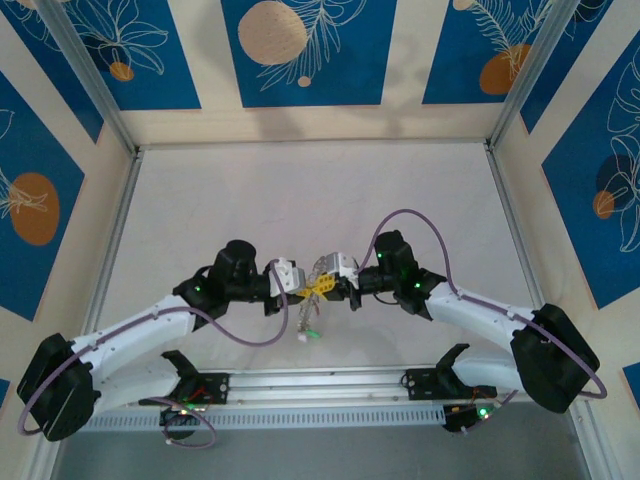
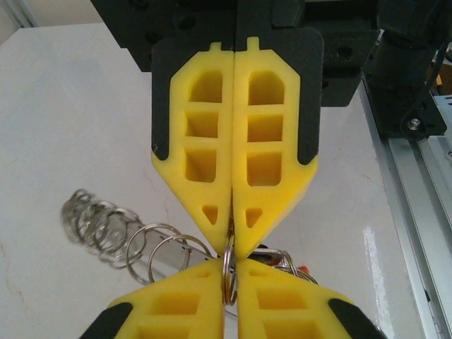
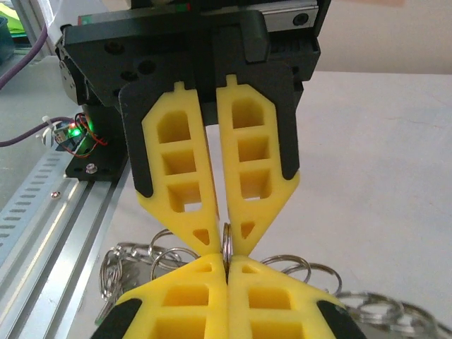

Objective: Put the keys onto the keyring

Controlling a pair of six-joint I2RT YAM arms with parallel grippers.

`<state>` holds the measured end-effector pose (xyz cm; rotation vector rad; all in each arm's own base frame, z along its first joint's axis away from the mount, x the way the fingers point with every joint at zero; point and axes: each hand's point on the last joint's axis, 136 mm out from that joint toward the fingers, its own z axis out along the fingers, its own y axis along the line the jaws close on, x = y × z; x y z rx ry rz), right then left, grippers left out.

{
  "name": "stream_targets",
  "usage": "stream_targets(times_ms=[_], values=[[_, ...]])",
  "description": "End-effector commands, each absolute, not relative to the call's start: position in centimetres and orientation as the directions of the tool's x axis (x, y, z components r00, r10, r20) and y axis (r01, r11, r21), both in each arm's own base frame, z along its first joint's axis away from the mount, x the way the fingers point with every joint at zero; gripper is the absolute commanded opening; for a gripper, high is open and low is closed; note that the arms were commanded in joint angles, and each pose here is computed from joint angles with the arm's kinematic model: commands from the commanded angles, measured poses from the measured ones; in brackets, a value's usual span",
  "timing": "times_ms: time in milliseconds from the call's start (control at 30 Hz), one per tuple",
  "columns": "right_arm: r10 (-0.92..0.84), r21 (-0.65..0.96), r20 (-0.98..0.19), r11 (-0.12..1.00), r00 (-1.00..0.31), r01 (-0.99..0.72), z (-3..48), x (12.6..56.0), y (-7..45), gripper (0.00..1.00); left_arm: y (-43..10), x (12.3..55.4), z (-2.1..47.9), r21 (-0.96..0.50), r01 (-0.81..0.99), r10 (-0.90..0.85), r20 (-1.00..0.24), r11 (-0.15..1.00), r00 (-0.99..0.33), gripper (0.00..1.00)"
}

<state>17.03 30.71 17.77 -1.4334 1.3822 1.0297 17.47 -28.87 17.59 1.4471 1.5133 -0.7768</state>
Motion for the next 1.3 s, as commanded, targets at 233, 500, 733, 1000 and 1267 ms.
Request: stream_targets(times_ms=[233, 500, 733, 1000, 1267], values=[[-0.255, -0.127, -0.959, 0.007, 0.121, -0.992, 19.2, 17.3, 30.7, 0.16, -29.2, 17.2, 19.6, 0.17, 0.981, 0.4, -0.909, 0.098, 0.118, 0.0], [-0.248, -0.108, -0.964, 0.024, 0.098, -0.994, 19.0, 16.9, 29.4, 0.21, -29.0, 16.8, 20.2, 0.18, 0.98, 0.39, -0.911, 0.085, 0.133, 0.0], [-0.267, -0.077, -0.961, 0.007, 0.072, -0.997, 18.3, 16.7, 29.4, 0.19, -29.0, 16.6, 20.7, 0.189, 0.978, 0.366, -0.919, 0.085, 0.146, 0.0], [-0.264, -0.028, -0.964, -0.043, 0.038, -0.999, 17.9, 16.2, 29.9, 0.19, -28.9, 16.5, 21.0, 0.193, 0.976, 0.351, -0.925, 0.097, 0.148, 0.0], [-0.266, -0.003, -0.964, -0.056, 0.018, -0.998, 18.0, 16.4, 30.2, 0.0, -29.1, 16.2, 21.3, 0.195, 0.978, 0.327, -0.931, 0.072, 0.162, 0.0]])
